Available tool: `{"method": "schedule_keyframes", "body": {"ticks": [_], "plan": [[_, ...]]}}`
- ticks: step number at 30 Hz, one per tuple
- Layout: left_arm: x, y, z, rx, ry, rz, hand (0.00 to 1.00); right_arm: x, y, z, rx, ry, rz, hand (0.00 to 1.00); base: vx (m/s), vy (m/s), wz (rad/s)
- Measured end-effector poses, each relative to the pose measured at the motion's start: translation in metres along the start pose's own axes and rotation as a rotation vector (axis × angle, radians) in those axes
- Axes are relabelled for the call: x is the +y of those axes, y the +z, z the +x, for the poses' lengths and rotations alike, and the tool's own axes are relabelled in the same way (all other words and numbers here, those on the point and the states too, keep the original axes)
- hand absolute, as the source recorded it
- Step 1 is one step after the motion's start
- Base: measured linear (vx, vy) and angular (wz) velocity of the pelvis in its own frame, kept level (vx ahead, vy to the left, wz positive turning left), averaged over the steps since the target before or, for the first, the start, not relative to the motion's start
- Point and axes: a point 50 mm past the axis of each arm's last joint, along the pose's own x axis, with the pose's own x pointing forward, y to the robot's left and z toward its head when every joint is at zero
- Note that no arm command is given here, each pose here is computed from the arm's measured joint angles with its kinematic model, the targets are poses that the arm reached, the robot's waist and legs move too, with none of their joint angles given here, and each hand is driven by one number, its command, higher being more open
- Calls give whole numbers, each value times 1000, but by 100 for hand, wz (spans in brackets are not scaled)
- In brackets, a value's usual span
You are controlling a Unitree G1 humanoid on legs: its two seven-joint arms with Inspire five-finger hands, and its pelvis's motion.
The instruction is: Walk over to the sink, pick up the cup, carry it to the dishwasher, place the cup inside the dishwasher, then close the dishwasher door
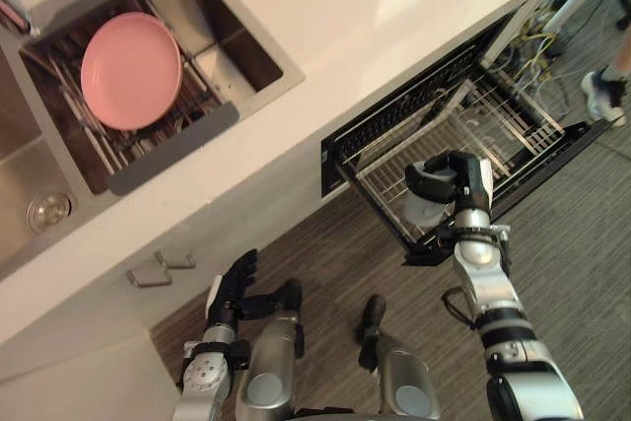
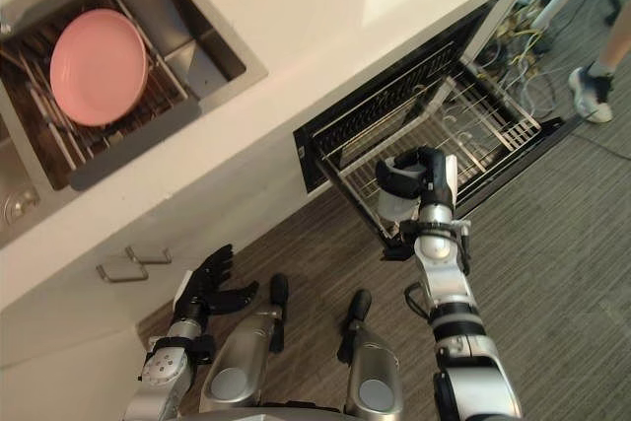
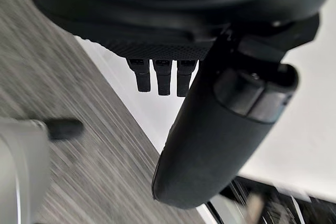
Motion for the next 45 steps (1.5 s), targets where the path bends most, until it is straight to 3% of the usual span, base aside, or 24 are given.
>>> {"method": "schedule_keyframes", "body": {"ticks": [1,2,18,24,36,45], "plan": [[1,-1,1,8,15,-13,90,-1,2,3,-1,-6,-3,30,-36,-2,15],[3,-4,2,24,44,-37,90,-2,5,8,0,-21,-11,90,-16,-4,17],[-5,-10,11,66,101,-118,90,14,7,9,21,-42,0,90,6,-2,5],[-5,-12,11,72,102,-116,90,17,2,-13,-2,-35,39,90,0,0,0],[8,-40,-9,188,114,-102,90,-10,10,-104,-147,-100,202,90,82,-14,0],[15,-51,-13,232,133,-110,90,-17,51,-112,-380,-15,226,90,43,-8,50]]}}
